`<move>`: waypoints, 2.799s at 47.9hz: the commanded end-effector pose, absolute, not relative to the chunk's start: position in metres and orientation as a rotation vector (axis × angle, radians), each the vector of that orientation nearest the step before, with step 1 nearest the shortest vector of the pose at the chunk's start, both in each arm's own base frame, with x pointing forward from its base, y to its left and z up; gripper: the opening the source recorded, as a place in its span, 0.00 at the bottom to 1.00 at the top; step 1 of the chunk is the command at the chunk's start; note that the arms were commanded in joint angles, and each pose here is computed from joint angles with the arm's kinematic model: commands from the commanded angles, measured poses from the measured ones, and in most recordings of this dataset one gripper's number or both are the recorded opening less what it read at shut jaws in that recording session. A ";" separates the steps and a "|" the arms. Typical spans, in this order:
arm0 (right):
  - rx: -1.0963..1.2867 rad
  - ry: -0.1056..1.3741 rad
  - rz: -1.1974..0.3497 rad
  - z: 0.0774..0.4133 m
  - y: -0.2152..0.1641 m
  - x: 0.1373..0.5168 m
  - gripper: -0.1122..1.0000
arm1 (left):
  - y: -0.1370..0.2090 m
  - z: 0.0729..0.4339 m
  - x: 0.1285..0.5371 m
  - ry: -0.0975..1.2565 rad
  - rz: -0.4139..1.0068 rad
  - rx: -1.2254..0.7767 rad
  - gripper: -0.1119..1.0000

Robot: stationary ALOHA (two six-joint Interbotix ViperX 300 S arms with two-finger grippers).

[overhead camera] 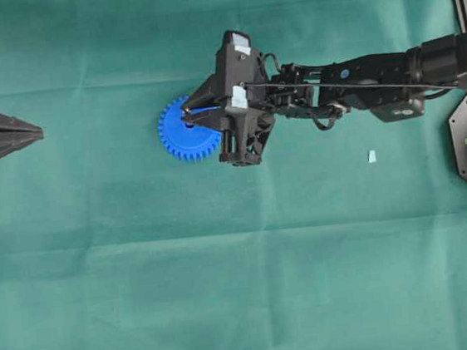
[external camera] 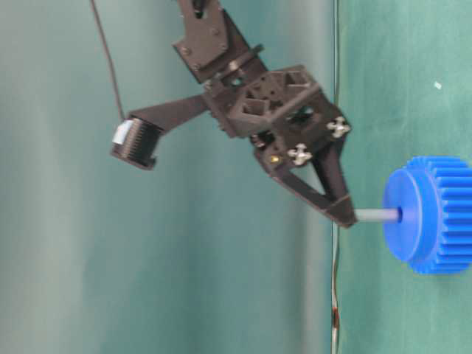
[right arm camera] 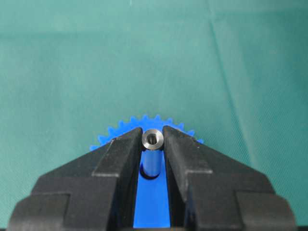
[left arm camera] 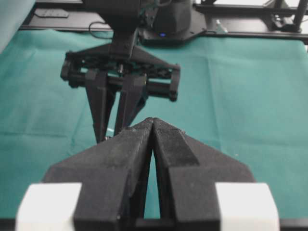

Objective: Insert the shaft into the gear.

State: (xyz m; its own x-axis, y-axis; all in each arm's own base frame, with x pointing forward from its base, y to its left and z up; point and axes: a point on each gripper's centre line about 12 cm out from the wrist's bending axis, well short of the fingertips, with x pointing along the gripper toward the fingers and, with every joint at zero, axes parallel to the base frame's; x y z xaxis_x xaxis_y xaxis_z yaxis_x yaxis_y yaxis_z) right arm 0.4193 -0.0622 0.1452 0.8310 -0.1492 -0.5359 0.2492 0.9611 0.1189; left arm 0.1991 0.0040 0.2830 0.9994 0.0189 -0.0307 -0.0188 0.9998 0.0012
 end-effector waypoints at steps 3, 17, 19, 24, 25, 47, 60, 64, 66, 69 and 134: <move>0.192 0.528 -0.217 0.148 -0.063 0.424 0.26 | 0.005 0.293 0.202 0.008 0.021 0.003 0.10; 0.191 0.517 -0.219 0.145 -0.063 0.425 0.26 | 0.004 0.292 0.202 0.009 0.020 0.001 0.10; 0.191 0.515 -0.220 0.145 -0.064 0.425 0.26 | 0.005 0.292 0.202 0.009 0.021 0.003 0.10; 0.191 0.520 -0.221 0.142 -0.064 0.425 0.26 | 0.005 0.292 0.202 0.011 0.021 0.003 0.10; 0.191 0.523 -0.222 0.141 -0.064 0.425 0.26 | 0.005 0.292 0.202 0.009 0.022 0.001 0.10; 0.187 0.541 -0.225 0.124 -0.064 0.427 0.26 | 0.004 0.292 0.202 0.009 0.020 0.003 0.10; 0.187 0.542 -0.225 0.123 -0.064 0.427 0.27 | 0.004 0.292 0.202 0.009 0.020 0.003 0.10; 0.188 0.547 -0.227 0.122 -0.065 0.426 0.27 | 0.005 0.292 0.202 0.009 0.021 0.003 0.10; 0.187 0.547 -0.226 0.122 -0.064 0.426 0.27 | 0.005 0.292 0.202 0.009 0.022 0.001 0.10; 0.187 0.544 -0.226 0.123 -0.064 0.426 0.27 | 0.004 0.292 0.202 0.009 0.020 0.001 0.10; 0.159 0.199 -0.197 0.275 -0.050 0.310 0.88 | 0.004 0.291 0.202 0.018 0.017 0.003 0.10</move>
State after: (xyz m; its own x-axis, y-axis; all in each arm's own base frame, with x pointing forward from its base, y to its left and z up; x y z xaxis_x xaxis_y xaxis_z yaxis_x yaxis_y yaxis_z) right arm 0.3239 -0.0524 0.2604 0.9486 -0.1773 -0.2621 0.2182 0.9664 0.1359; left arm 0.1992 0.0040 0.2826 0.9991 0.0190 -0.0384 -0.0190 0.9998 0.0012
